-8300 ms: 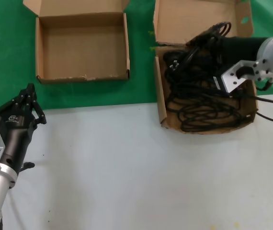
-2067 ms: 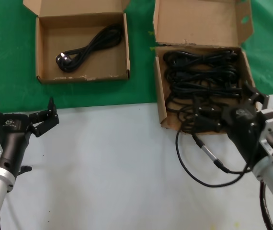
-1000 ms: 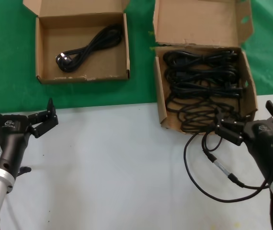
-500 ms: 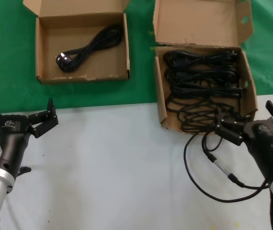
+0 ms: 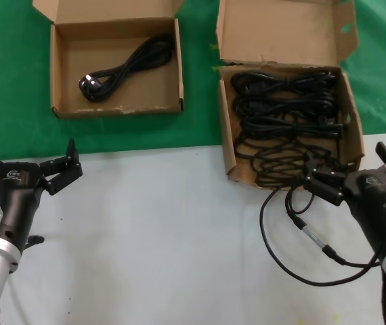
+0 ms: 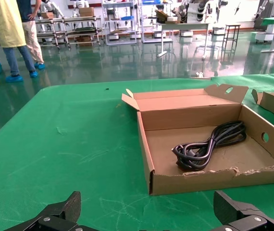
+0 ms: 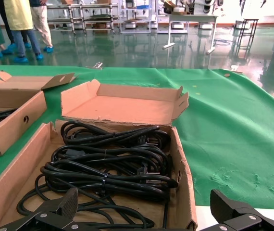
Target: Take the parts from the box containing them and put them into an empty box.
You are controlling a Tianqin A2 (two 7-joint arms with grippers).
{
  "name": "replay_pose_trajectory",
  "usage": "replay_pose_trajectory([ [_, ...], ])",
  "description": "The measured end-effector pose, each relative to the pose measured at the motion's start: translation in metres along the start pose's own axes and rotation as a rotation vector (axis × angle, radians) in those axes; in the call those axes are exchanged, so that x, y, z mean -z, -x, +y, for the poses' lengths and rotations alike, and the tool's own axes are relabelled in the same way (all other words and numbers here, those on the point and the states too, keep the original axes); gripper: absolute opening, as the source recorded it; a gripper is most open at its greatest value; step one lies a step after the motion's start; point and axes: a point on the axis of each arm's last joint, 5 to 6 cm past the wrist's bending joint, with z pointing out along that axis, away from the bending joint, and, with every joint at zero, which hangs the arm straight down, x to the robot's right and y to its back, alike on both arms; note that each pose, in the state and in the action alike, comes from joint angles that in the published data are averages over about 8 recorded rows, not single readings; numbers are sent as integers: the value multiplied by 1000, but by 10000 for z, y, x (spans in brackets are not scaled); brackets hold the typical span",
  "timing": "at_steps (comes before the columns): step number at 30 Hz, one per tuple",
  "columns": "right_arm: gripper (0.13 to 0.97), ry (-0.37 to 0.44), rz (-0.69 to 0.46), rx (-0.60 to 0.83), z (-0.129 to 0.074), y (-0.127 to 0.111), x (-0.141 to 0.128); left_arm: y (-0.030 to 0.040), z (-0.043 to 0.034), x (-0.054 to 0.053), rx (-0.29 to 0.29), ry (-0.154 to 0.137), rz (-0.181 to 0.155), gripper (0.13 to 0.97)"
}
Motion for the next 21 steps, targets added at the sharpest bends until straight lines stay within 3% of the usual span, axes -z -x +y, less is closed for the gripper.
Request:
replay_pose_trajectory([
  [21,966,0,0,0,0,0,0,0,0,0,0,0,0,966],
])
